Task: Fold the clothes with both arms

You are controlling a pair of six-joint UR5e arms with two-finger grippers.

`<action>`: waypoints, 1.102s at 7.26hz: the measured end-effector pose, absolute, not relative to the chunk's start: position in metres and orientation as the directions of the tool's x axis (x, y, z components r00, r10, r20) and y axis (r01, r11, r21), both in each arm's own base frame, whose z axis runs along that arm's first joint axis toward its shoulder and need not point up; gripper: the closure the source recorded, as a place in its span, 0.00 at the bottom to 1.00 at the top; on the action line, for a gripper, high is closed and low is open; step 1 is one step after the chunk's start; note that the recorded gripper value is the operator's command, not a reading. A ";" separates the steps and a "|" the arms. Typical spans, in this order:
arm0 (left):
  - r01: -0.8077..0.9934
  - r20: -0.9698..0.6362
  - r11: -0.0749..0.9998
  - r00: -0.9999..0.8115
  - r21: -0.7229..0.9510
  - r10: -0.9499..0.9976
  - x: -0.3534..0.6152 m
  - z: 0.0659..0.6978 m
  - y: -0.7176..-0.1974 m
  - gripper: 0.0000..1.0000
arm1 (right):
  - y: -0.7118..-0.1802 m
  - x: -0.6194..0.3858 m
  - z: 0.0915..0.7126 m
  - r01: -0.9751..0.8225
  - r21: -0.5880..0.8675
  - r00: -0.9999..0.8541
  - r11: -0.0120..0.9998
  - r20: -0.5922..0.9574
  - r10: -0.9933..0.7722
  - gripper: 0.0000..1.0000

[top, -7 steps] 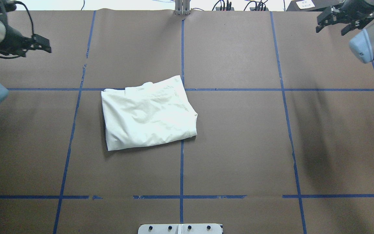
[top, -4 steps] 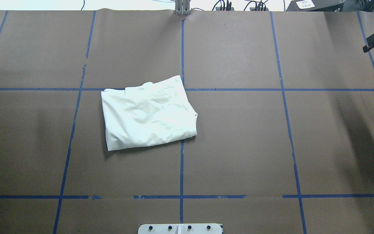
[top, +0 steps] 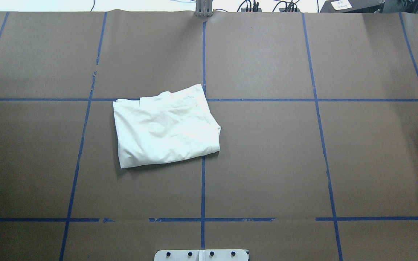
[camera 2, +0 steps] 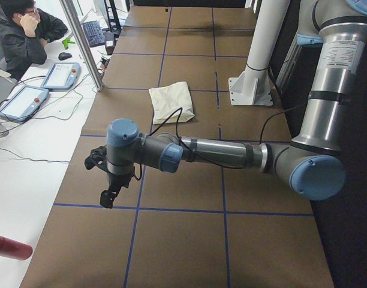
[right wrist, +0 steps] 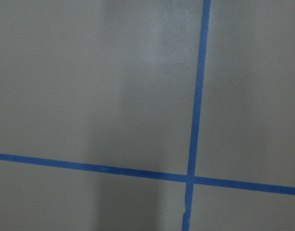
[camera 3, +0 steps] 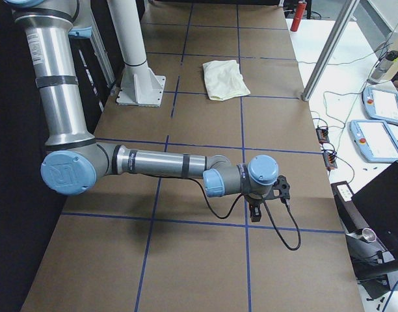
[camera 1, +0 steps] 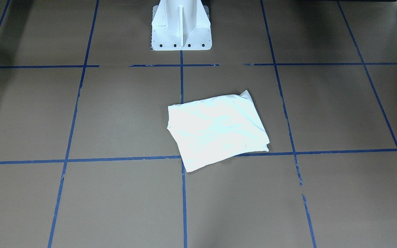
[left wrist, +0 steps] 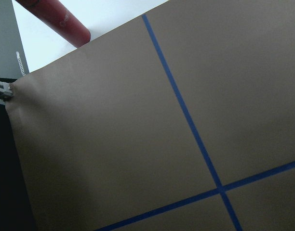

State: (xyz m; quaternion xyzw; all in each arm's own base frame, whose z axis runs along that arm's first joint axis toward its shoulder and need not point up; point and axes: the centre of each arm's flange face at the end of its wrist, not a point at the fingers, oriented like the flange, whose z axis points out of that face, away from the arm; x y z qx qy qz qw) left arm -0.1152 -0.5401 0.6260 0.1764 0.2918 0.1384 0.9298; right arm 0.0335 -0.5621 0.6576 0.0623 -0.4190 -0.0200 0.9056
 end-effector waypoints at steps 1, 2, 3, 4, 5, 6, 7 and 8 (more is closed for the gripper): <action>-0.142 -0.504 0.898 0.786 0.416 0.358 -0.117 0.646 -0.525 0.00 | -0.551 0.039 0.668 -0.017 0.135 0.655 0.991 0.750 -0.091 0.00; -0.135 -0.511 0.900 0.784 0.415 0.353 -0.117 0.662 -0.515 0.00 | -0.544 0.045 0.674 -0.027 0.131 0.661 0.991 0.746 -0.081 0.00; -0.125 -0.524 0.909 0.782 0.398 0.337 -0.116 0.672 -0.508 0.00 | -0.540 0.056 0.668 -0.053 0.127 0.660 0.990 0.749 -0.060 0.00; -0.102 -0.543 0.925 0.783 0.367 0.302 -0.115 0.676 -0.503 0.00 | -0.536 0.066 0.652 -0.083 0.106 0.663 0.991 0.748 -0.025 0.00; -0.072 -0.561 0.938 0.785 0.339 0.263 -0.114 0.674 -0.500 0.00 | -0.531 0.071 0.624 -0.105 0.065 0.676 0.992 0.737 0.024 0.00; -0.054 -0.570 0.944 0.786 0.325 0.241 -0.112 0.671 -0.500 0.00 | -0.525 0.072 0.600 -0.113 0.024 0.691 0.993 0.721 0.062 0.00; -0.041 -0.578 0.948 0.784 0.315 0.226 -0.104 0.664 -0.502 0.00 | -0.520 0.071 0.589 -0.114 -0.005 0.699 0.993 0.710 0.084 0.00; -0.026 -0.592 0.954 0.779 0.297 0.205 -0.088 0.653 -0.501 0.00 | -0.517 0.067 0.586 -0.109 -0.018 0.704 0.994 0.705 0.089 0.00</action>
